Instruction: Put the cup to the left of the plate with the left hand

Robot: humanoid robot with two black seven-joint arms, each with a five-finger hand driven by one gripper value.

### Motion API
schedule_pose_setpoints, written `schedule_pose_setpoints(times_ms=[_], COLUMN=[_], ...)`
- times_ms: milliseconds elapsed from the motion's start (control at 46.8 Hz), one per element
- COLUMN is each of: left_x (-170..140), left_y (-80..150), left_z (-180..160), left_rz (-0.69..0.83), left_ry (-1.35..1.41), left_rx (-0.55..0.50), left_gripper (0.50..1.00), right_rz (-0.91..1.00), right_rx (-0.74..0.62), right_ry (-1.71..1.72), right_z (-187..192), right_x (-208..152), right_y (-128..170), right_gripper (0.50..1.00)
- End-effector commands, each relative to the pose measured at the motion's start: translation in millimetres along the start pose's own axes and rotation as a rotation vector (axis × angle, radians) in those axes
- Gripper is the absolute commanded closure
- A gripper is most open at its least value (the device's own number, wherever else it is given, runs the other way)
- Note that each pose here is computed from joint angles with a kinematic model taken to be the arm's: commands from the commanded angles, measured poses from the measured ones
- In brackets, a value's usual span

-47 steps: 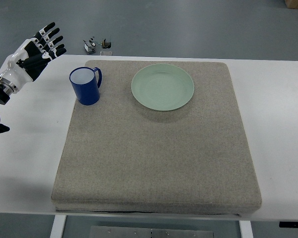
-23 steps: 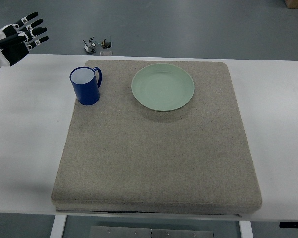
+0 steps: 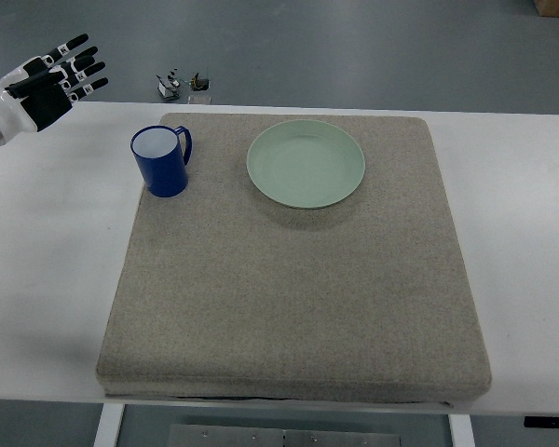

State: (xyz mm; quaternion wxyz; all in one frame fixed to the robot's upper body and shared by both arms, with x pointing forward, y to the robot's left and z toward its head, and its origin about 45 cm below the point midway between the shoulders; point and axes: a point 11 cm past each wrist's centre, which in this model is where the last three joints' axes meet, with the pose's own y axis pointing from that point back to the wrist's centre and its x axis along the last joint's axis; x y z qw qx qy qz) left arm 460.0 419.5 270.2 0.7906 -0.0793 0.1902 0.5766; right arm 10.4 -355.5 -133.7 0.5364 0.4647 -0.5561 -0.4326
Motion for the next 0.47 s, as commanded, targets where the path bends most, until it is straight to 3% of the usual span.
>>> schedule_pose_setpoints(times_ms=[0, 449], left_x=[0.4, -4.1], left_y=[0.1, -4.0], left_z=[-0.2, -4.6], left_rz=[0.001, -0.009], left_ry=[0.0, 0.011], left_rx=[0.0, 0.001], left_gripper=[0.504, 0.504], right_rz=[0.0, -0.02], right_rx=[0.002, 0.002], right_ry=[-0.002, 0.004], right_z=[-0.9, -1.0], right_x=[0.0, -7.3], right_y=[0.0, 0.3], right_gripper=[0.566, 0.566])
